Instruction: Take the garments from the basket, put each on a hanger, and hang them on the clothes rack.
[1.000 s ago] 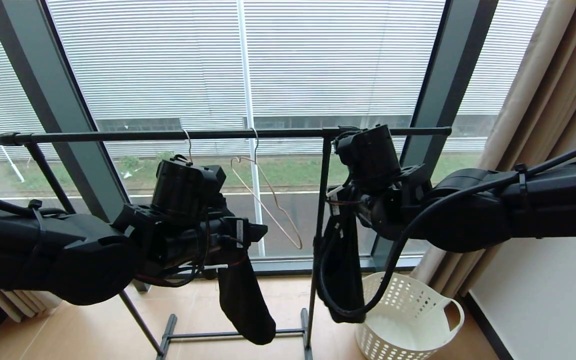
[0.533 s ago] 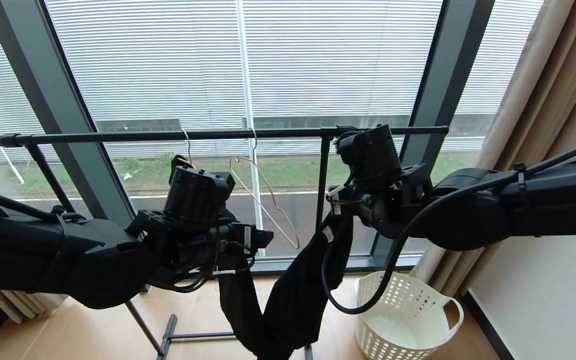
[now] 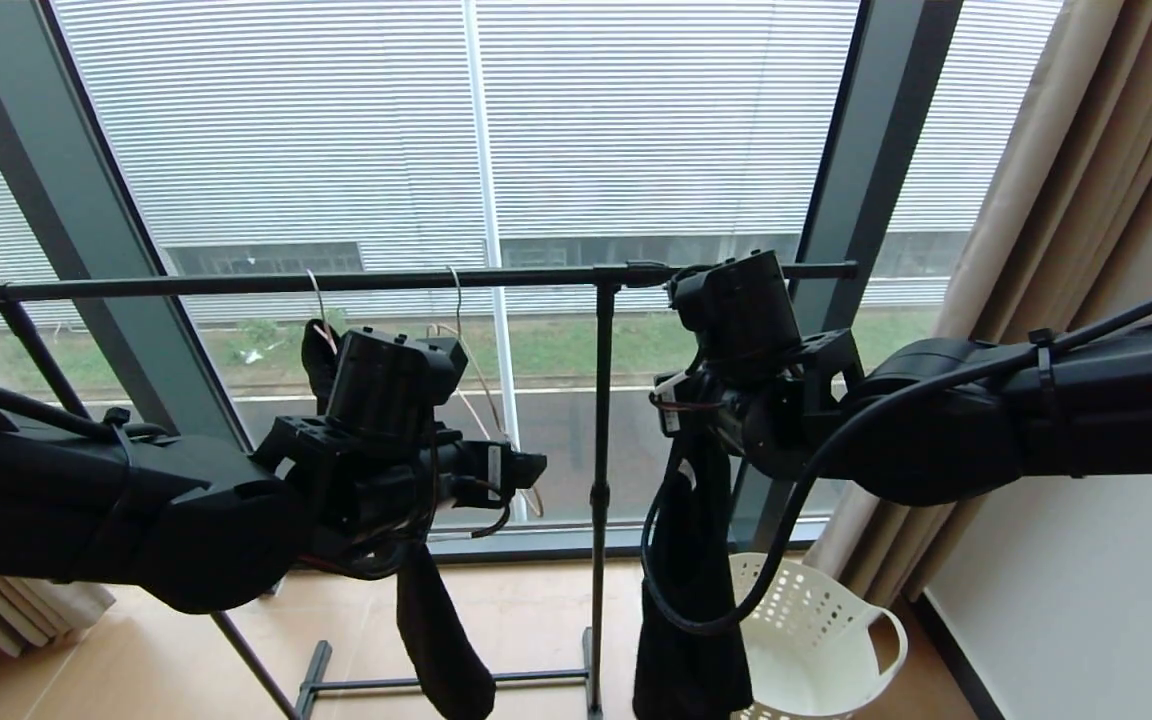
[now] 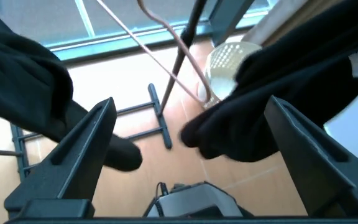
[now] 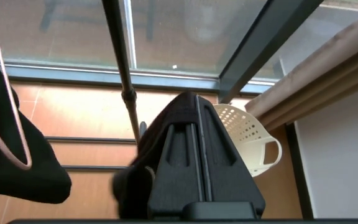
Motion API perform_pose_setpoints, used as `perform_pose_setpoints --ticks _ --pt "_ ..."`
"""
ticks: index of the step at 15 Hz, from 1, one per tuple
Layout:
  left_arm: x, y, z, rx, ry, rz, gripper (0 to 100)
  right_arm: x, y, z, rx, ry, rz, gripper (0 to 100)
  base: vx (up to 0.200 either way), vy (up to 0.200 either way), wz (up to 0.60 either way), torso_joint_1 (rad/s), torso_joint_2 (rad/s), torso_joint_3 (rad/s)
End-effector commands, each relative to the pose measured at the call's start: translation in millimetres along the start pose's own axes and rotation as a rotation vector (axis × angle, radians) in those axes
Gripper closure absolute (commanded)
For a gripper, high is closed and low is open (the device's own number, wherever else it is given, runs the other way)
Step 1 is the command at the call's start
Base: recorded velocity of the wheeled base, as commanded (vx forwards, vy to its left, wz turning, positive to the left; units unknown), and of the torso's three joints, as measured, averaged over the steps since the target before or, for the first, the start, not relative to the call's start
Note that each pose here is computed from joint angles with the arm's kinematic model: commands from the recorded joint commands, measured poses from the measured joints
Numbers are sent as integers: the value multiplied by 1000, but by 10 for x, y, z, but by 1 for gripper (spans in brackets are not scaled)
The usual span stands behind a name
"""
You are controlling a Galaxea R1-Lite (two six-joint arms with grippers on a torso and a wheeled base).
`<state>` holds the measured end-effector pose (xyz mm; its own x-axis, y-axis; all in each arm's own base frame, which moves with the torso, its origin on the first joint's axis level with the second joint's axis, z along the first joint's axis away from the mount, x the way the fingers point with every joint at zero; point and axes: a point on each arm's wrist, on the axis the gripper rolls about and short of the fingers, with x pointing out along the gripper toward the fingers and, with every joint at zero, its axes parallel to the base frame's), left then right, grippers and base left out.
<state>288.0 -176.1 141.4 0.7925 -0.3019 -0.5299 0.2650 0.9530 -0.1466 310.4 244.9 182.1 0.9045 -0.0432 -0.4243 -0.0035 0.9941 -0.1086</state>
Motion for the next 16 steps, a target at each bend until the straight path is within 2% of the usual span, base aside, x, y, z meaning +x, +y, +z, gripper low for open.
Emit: perform_pose_setpoints --ticks 1,4,7,8,12,16 --pt "68 3 -21 -1 -9 16 0 9 3 -6 -2 2 -1 100 0 0 0 0 0 0" --pt "264 -3 -8 -8 -32 102 0 14 5 -10 -3 3 -1 100 0 0 0 0 0 0" --pt "406 -1 7 -11 -37 133 0 40 20 -35 -6 9 -3 100 0 0 0 0 0 0" --pt "542 13 -13 -10 -40 195 0 40 20 -35 -6 9 -3 100 0 0 0 0 0 0" --pt "550 80 -55 -12 -48 295 0 40 20 -35 -6 9 -3 100 0 0 0 0 0 0" --pt "542 104 -51 -15 -64 352 0 40 20 -35 -6 9 -3 100 0 0 0 0 0 0"
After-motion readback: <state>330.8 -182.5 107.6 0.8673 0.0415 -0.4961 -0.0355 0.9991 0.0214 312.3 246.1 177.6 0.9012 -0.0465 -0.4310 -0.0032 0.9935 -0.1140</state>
